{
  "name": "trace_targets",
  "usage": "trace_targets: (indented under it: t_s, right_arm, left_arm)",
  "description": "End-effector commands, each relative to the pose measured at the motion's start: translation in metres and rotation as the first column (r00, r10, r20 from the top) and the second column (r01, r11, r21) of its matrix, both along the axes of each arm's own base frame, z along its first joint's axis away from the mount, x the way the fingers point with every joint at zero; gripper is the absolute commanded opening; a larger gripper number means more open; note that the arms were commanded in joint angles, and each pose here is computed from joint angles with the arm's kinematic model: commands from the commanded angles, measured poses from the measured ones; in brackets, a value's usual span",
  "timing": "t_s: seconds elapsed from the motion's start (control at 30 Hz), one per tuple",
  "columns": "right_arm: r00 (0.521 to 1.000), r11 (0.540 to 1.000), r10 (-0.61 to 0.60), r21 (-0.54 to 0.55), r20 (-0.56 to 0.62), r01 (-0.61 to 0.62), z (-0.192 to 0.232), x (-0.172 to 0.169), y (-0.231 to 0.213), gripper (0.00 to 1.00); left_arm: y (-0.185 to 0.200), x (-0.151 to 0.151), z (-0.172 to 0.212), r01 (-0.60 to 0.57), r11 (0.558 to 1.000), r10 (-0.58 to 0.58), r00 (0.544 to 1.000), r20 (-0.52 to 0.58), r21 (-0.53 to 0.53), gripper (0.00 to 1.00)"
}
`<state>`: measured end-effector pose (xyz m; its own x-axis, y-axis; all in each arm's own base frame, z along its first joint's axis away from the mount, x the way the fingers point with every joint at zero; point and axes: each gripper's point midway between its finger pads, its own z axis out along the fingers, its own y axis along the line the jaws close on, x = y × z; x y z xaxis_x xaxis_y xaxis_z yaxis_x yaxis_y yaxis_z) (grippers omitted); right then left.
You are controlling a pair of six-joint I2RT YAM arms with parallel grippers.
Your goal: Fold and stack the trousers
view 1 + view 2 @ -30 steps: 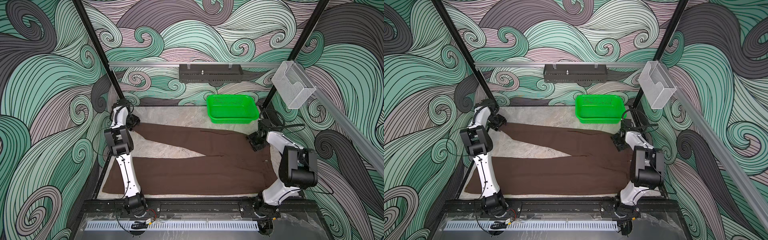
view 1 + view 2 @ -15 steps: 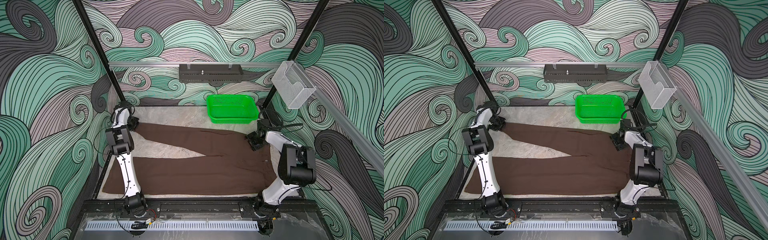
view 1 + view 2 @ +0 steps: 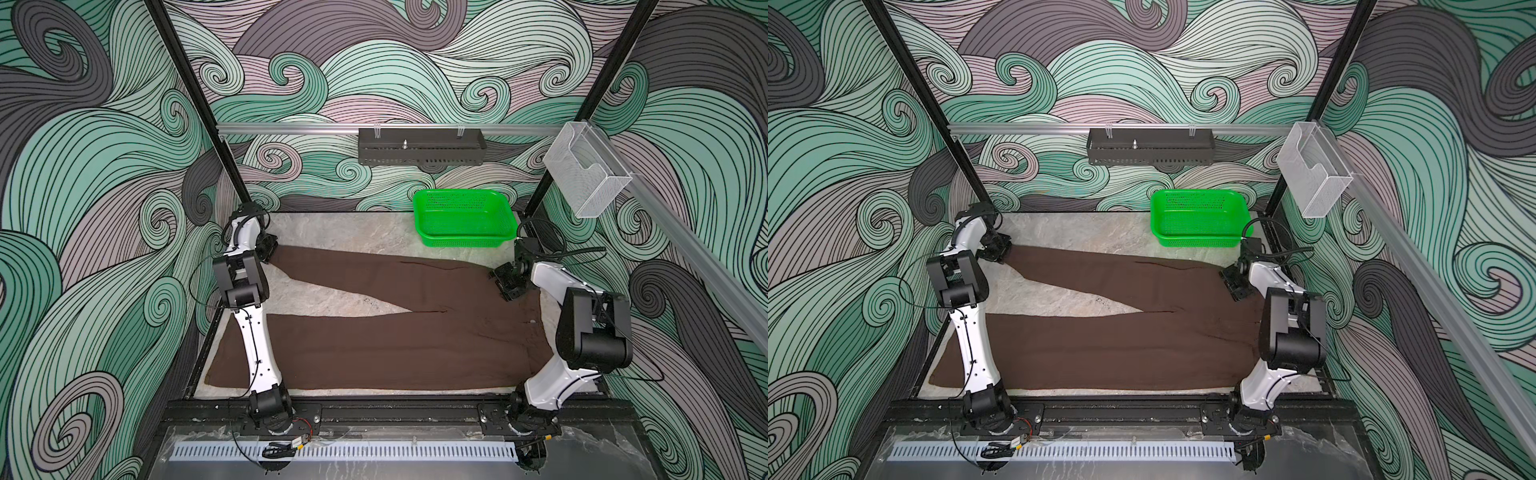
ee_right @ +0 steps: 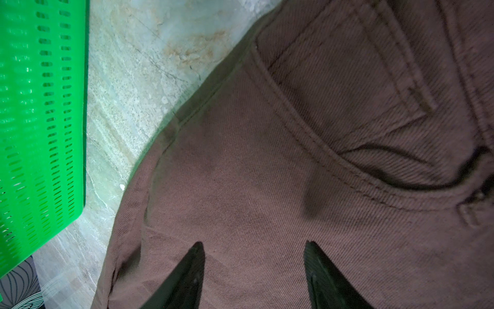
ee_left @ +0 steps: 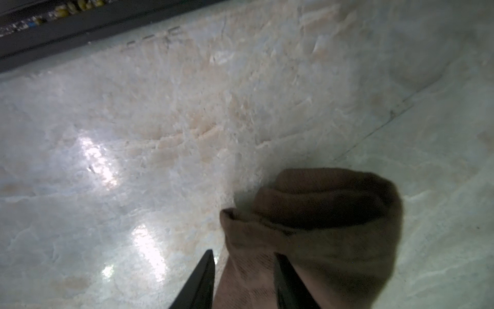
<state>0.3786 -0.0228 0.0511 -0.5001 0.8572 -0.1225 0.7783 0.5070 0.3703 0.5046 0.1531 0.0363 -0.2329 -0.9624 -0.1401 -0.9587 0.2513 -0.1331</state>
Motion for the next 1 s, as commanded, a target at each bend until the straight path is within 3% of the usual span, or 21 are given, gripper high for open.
trace_targets:
  t_s: [0.0, 0.23, 0.37, 0.47, 0.57, 0.83, 0.97]
  right_arm:
    - [0.999, 1.000, 0.007, -0.004, 0.031, -0.007, 0.013, 0.007, 0.001, 0.60]
    - [0.999, 1.000, 0.009, -0.003, 0.037, -0.009, 0.015, 0.007, 0.001, 0.60]
    - [0.999, 1.000, 0.006, -0.001, 0.040, -0.006, 0.016, 0.006, 0.001, 0.60]
    - [0.999, 1.000, 0.006, -0.001, 0.045, -0.006, 0.018, 0.006, 0.001, 0.60]
    - [0.999, 1.000, 0.007, 0.002, 0.046, -0.007, 0.019, 0.006, 0.002, 0.60]
    - [0.998, 1.000, 0.003, 0.002, 0.056, -0.003, 0.024, 0.005, 0.002, 0.60]
    - [0.998, 1.000, 0.005, 0.006, 0.059, -0.006, 0.026, 0.006, 0.004, 0.60]
  left_arm:
    - [-0.005, 0.004, -0.007, -0.029, 0.999, 0.029, 0.999, -0.018, 0.016, 0.36]
    - [-0.008, 0.009, -0.010, -0.039, 0.999, 0.040, 0.999, -0.010, 0.024, 0.06]
    - [-0.009, 0.010, -0.010, -0.039, 0.999, 0.039, 0.999, -0.009, 0.016, 0.07]
    - [-0.012, 0.011, -0.012, -0.039, 0.999, 0.039, 0.999, -0.006, 0.003, 0.00]
    - [-0.015, 0.014, -0.004, -0.034, 0.999, 0.034, 0.999, 0.016, -0.013, 0.00]
    - [-0.025, 0.028, 0.102, 0.040, 0.998, -0.052, 0.970, 0.239, 0.054, 0.00]
    - [-0.027, 0.041, 0.120, 0.039, 0.998, -0.049, 0.957, 0.285, 0.041, 0.00]
